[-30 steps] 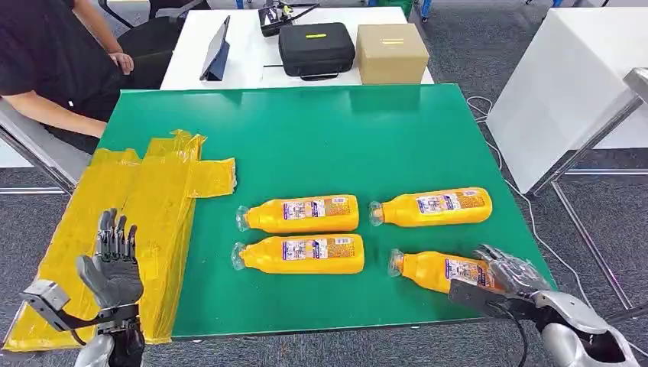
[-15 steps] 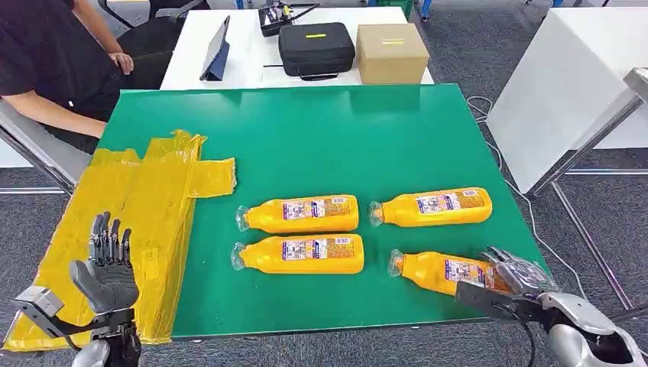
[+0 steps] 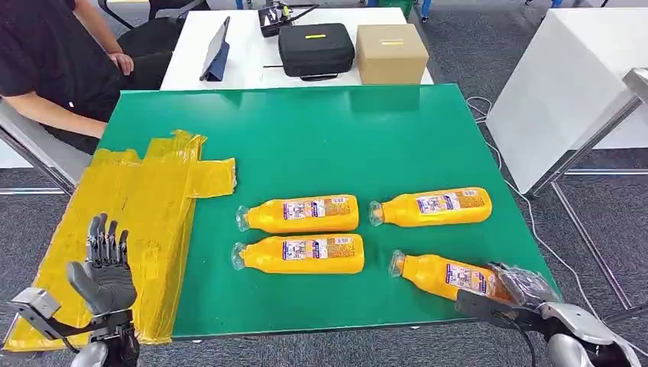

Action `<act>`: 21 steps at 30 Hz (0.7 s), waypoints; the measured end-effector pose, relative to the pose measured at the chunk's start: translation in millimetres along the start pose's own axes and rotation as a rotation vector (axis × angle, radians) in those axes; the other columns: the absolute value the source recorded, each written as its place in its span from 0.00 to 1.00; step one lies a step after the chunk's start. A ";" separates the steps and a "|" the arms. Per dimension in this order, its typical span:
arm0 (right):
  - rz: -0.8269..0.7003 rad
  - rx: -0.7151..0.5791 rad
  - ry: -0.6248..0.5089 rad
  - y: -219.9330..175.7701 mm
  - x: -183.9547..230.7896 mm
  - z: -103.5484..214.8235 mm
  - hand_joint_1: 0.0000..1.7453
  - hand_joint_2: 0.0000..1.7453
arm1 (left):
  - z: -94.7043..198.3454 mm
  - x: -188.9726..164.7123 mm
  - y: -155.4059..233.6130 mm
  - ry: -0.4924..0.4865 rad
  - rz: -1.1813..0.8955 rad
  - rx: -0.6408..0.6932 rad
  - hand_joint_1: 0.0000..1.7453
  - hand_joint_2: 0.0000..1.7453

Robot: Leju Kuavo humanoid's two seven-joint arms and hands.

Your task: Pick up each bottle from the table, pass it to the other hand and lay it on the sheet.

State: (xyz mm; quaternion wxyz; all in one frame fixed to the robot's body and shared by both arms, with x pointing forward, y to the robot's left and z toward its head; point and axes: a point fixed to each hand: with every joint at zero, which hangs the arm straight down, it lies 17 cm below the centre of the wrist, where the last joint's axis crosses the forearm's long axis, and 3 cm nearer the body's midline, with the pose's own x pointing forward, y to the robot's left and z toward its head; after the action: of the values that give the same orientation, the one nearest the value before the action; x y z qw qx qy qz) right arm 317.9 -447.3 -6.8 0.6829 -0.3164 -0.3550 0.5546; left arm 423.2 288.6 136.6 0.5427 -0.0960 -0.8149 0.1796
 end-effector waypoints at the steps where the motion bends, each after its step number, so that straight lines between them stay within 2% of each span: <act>1: 0.000 0.000 0.001 -0.1 -0.2 0.0 0.95 1.00 | 0.0 0.0 0.0 0.000 0.000 0.000 0.00 0.00; 2: 0.000 0.000 0.001 -0.1 -0.3 0.0 1.00 1.00 | 0.0 0.0 0.0 0.000 0.000 0.000 0.00 0.00; 3: 0.000 0.000 0.001 0.0 -0.2 0.0 0.97 1.00 | 0.0 -0.1 0.0 0.000 0.000 0.000 0.00 0.00; 6: -0.002 0.000 0.003 0.2 -0.2 -0.2 1.00 1.00 | 0.1 -0.3 -0.7 0.001 0.001 0.000 0.00 0.00; 12: -0.016 -0.019 -0.006 -5.8 0.2 -6.3 1.00 1.00 | -0.7 -1.7 -2.8 -0.004 0.005 -0.002 0.00 0.00; 15: -0.088 -0.060 -0.050 -15.7 10.8 -13.0 1.00 1.00 | 0.0 -2.0 -0.3 -0.007 0.003 0.004 0.00 0.00; 20: -0.251 -0.135 -0.213 -38.3 59.2 -3.9 1.00 1.00 | 2.7 -0.7 6.7 -0.009 0.004 0.019 0.00 0.00; 21: -0.278 -0.176 -0.256 -52.1 72.4 4.4 1.00 1.00 | 4.6 0.1 10.7 -0.010 0.001 0.027 0.00 1.00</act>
State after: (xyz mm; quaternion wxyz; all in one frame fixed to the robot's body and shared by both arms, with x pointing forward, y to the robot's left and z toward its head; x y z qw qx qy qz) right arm 351.6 -385.6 48.3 0.6719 -0.2494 -0.5263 0.4576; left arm 418.6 297.5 130.9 0.5399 -0.0883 -0.8149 0.1913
